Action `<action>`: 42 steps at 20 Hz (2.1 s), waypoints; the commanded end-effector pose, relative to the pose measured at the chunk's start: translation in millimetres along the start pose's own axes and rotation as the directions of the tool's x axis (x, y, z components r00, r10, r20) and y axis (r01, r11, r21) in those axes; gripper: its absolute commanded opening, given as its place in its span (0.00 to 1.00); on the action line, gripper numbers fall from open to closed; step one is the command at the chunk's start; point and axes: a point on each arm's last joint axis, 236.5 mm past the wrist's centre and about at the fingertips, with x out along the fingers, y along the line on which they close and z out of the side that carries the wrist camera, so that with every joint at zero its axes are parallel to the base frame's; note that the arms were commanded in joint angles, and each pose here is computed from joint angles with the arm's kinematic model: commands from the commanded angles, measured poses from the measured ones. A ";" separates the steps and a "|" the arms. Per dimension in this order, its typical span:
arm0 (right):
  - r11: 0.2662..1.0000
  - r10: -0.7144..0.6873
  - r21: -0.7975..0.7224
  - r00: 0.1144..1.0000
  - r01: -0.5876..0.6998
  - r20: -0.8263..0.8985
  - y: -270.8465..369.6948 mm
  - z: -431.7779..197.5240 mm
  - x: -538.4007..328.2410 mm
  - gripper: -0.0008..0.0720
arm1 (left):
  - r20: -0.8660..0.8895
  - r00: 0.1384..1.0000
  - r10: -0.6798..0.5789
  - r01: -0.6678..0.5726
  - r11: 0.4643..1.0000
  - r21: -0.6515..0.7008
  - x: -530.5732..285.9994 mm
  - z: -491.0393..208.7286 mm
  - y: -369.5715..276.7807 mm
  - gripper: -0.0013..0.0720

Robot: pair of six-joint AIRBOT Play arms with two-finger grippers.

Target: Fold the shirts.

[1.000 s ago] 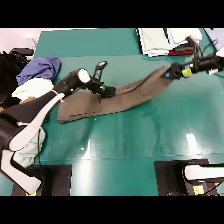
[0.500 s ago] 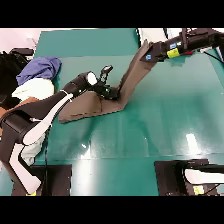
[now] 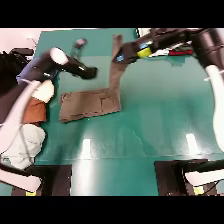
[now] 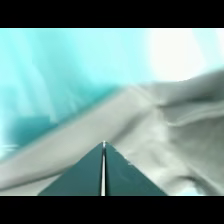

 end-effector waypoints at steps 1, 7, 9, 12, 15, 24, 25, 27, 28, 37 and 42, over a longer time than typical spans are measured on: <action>0.988 0.140 -0.068 0.990 -0.140 0.001 59.6 4.2 83.9 0.03 | 0.193 0.958 0.213 -0.213 0.977 -0.018 -132.6 41.2 73.8 0.05; 0.984 0.160 -0.088 0.986 -0.155 0.047 76.1 -12.4 194.0 0.60 | 0.372 0.853 0.366 -0.345 0.930 -0.124 -268.6 47.4 110.4 0.05; 0.995 0.090 -0.055 0.996 -0.088 0.028 41.3 -19.6 175.4 0.60 | 0.363 0.862 0.352 -0.332 0.936 -0.119 -267.6 44.7 104.7 0.05; 0.995 -0.097 -0.001 0.995 0.097 -0.038 -43.5 -49.2 128.9 0.60 | 0.367 0.882 0.295 -0.294 0.954 -0.060 -250.0 49.8 77.7 0.05; 0.941 -0.227 0.218 0.961 0.258 -0.157 -134.4 -114.2 72.1 0.60 | 0.349 0.911 0.219 -0.243 0.970 0.025 -225.8 49.8 41.2 0.05; 0.755 -0.058 0.634 0.979 0.171 -0.194 -198.1 -199.6 99.5 0.87 | 0.289 0.946 0.148 -0.185 0.977 0.105 -190.8 42.7 11.9 0.05; 0.759 -0.038 0.634 0.981 0.152 -0.189 -193.7 -194.6 117.4 0.87 | 0.287 0.947 0.146 -0.183 0.978 0.104 -190.4 42.4 11.7 0.05; 0.772 -0.003 0.626 0.985 0.110 -0.170 -183.1 -180.9 153.1 0.77 | 0.287 0.947 0.145 -0.181 0.978 0.104 -190.3 42.4 11.4 0.05; 0.777 0.021 0.623 0.987 0.082 -0.157 -175.5 -172.9 170.8 0.77 | 0.284 0.948 0.141 -0.177 0.979 0.103 -189.9 41.7 10.5 0.05; 0.936 -0.061 0.342 0.995 0.083 -0.075 -164.0 -78.1 169.6 0.03 | 0.259 0.966 0.014 -0.052 0.989 0.140 -179.2 34.2 -37.0 0.05; 0.864 -0.423 0.291 0.906 0.410 -0.021 -251.0 -46.6 -15.1 0.03 | 0.216 0.974 -0.069 0.017 0.972 0.235 -167.1 18.3 -88.0 0.05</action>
